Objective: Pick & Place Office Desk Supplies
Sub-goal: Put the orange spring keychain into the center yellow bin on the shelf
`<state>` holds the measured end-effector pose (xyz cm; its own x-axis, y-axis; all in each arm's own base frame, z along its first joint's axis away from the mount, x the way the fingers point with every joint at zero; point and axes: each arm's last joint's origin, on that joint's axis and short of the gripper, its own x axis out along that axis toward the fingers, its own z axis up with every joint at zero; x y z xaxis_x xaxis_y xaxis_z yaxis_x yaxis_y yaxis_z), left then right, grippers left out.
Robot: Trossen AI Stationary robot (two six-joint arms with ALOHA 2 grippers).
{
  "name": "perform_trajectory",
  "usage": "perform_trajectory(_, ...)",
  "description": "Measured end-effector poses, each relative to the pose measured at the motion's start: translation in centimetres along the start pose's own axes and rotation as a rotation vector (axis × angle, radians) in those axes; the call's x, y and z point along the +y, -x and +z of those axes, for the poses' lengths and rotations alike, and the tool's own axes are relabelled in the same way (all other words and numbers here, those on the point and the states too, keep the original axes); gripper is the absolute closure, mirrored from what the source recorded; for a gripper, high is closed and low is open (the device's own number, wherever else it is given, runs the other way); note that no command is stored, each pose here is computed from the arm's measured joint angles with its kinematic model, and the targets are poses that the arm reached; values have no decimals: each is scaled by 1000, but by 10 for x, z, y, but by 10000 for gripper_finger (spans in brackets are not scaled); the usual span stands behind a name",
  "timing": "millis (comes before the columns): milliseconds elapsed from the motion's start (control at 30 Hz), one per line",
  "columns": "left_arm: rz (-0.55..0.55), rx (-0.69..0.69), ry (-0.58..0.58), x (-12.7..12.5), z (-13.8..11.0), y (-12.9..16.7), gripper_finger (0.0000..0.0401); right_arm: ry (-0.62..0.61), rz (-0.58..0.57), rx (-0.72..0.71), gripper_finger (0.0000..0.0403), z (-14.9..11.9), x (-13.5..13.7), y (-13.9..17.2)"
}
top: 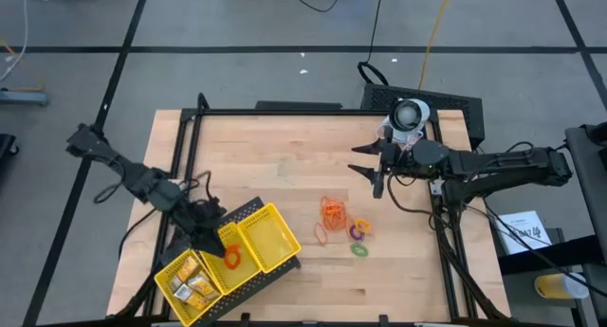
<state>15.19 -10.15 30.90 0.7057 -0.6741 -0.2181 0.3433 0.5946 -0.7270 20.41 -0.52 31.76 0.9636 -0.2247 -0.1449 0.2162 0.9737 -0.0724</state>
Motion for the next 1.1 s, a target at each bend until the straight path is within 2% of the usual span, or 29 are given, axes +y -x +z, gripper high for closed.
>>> perform_trajectory(167,38,66,48,7,-6,-21,395,0,0,1,191,0,0,-1)
perform_trajectory(367,63,129,73,15,-11,-36,381,0,0,1,191,0,0,-1)
perform_trajectory(533,71,119,78,17,-9,-35,395,0,0,0,191,0,0,-1)
perform_trajectory(767,69,87,49,15,-6,-30,380,0,0,0,192,0,0,-1)
perform_trajectory(933,69,87,50,15,-6,-30,395,0,0,0,190,0,0,-1)
perform_trajectory(1100,72,83,50,15,-6,-30,380,0,0,0,194,0,0,-1)
